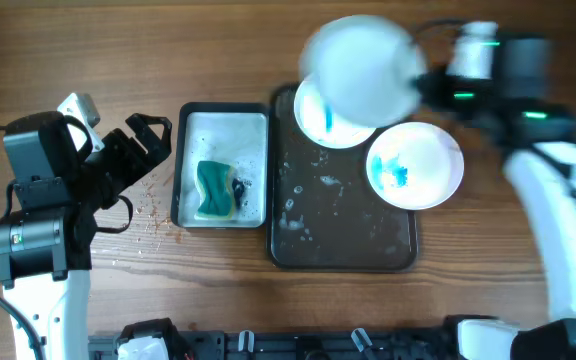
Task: Clean dirty plates on tray and stack at the side
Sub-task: 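Carry the plate right and set it on the table, then move the right gripper to the lower plate rim on the tray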
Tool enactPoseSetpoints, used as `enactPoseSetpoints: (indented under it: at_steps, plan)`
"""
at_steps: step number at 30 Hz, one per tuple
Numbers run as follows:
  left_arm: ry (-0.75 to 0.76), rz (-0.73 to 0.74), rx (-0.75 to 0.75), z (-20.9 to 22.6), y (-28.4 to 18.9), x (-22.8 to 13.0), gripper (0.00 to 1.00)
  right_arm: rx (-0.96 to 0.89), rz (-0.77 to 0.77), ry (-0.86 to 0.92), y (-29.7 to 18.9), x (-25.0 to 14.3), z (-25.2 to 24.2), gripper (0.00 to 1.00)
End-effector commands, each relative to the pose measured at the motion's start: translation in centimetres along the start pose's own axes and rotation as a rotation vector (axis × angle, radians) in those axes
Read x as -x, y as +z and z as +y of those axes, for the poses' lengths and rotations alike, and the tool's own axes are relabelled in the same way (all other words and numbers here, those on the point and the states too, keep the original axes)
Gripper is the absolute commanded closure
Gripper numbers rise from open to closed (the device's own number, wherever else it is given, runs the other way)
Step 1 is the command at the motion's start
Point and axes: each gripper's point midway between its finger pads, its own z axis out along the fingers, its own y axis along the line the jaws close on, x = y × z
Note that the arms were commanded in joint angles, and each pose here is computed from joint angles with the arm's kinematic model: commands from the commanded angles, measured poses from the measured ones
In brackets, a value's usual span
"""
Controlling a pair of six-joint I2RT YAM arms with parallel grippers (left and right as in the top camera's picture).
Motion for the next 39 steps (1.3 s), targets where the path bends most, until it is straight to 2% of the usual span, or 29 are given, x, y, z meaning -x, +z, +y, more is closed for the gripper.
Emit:
enactPoseSetpoints:
  at_steps: [1,5,7,11,17,22,26,27,28,29,32,35,39]
  plan:
    - [0.007,-0.009,-0.02,-0.5,-0.4,0.3,0.0,-0.23,-0.109,0.329,-5.4,3.4,-12.5,0.96]
    - [0.007,-0.009,-0.02,-0.5,-0.4,0.3,0.0,-0.607,-0.168,0.555,-10.2,2.1,-25.0,0.96]
    - [0.007,-0.009,-0.02,-0.5,-0.4,0.3,0.0,-0.713,-0.154,0.628,-11.5,0.8,-28.7,0.96]
    - [0.007,-0.009,-0.02,-0.5,-0.4,0.3,0.0,-0.825,-0.084,0.698,-11.4,-1.6,-32.6,0.96]
    - [0.007,-0.009,-0.02,-0.5,-0.4,0.3,0.0,-0.882,0.151,0.706,-7.6,-6.0,-35.3,0.96]
    - [0.007,-0.009,-0.02,-0.5,-0.4,0.3,0.0,-0.853,0.364,0.566,-3.0,-9.0,-33.8,0.96]
    - [0.007,-0.009,-0.02,-0.5,-0.4,0.3,0.0,-0.835,0.429,0.429,0.0,-9.7,-30.1,0.96]
    - [0.007,-0.009,-0.02,-0.5,-0.4,0.3,0.0,-0.829,0.43,0.394,0.5,-9.5,-29.1,0.74]
    - [0.007,-0.009,-0.02,-0.5,-0.4,0.3,0.0,-0.83,0.423,0.379,0.4,-9.2,-28.6,0.57]
    - [0.007,-0.009,-0.02,-0.5,-0.4,0.3,0.0,-0.825,0.399,0.367,-0.2,-8.6,-28.0,0.5]
    - [0.007,-0.009,-0.02,-0.5,-0.4,0.3,0.0,-0.706,0.318,0.291,-1.8,-6.2,-24.6,0.48]
    - [0.007,-0.009,-0.02,-0.5,-0.4,0.3,0.0,-0.339,0.294,0.101,-2.1,-4.8,-17.5,0.48]
    - [0.007,-0.009,-0.02,-0.5,-0.4,0.3,0.0,-0.309,0.372,0.089,-1.1,-7.8,-18.2,0.48]
